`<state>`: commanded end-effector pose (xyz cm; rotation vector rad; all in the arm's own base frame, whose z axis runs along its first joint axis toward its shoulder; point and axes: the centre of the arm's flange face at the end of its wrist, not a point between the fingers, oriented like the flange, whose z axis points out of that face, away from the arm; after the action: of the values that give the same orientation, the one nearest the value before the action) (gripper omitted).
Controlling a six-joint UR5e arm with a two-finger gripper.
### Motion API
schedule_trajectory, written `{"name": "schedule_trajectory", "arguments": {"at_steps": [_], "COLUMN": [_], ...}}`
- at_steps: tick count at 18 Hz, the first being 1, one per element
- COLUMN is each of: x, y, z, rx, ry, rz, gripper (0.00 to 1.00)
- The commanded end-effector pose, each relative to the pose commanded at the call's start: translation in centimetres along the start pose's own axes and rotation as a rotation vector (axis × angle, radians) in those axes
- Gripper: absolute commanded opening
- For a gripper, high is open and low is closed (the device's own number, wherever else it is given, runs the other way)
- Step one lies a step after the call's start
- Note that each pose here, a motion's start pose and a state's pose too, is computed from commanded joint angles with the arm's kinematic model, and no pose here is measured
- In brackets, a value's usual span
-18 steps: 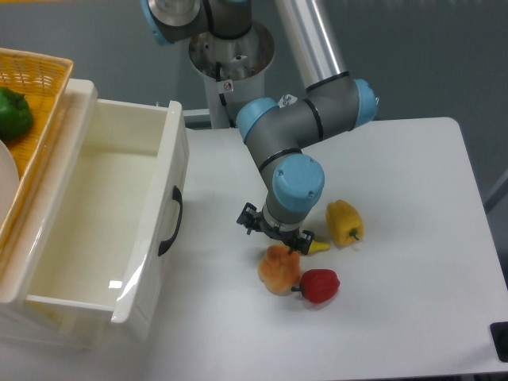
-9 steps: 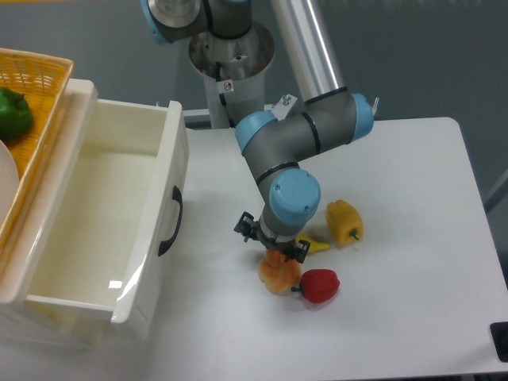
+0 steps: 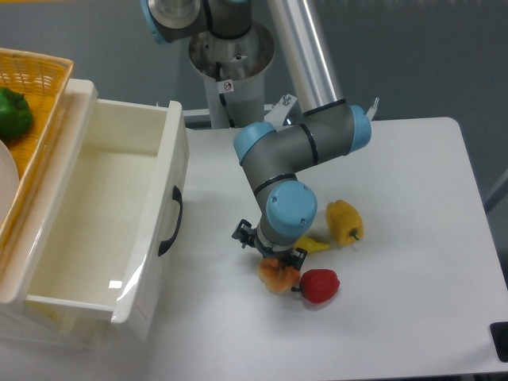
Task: Pick up the round bread
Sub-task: 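Lower the open gripper around the bread roll and close it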
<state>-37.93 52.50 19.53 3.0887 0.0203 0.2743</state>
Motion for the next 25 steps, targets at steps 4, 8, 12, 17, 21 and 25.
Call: {"name": "schedule_trajectory", "arguments": {"at_steps": [4, 8, 12, 17, 21, 25], "x": [-0.04, -0.04, -0.04, -0.15, -0.18, -0.21], "y": [0.02, 0.07, 0.07, -0.05, -0.08, -0.13], "z": [0.09, 0.01, 0.01, -0.15, -0.22, -0.2], "rx": [-0.003, -0.007, -0.007, -0.005, -0.004, -0.002], "ry": [-0.001, -0.004, -0.004, -0.006, -0.007, -0.006], "rz": [0.0, -0.002, -0.009, -0.026, -0.03, -0.047], "gripper": [1.0, 0.95, 0.81, 0.59, 0.36, 0.21]}}
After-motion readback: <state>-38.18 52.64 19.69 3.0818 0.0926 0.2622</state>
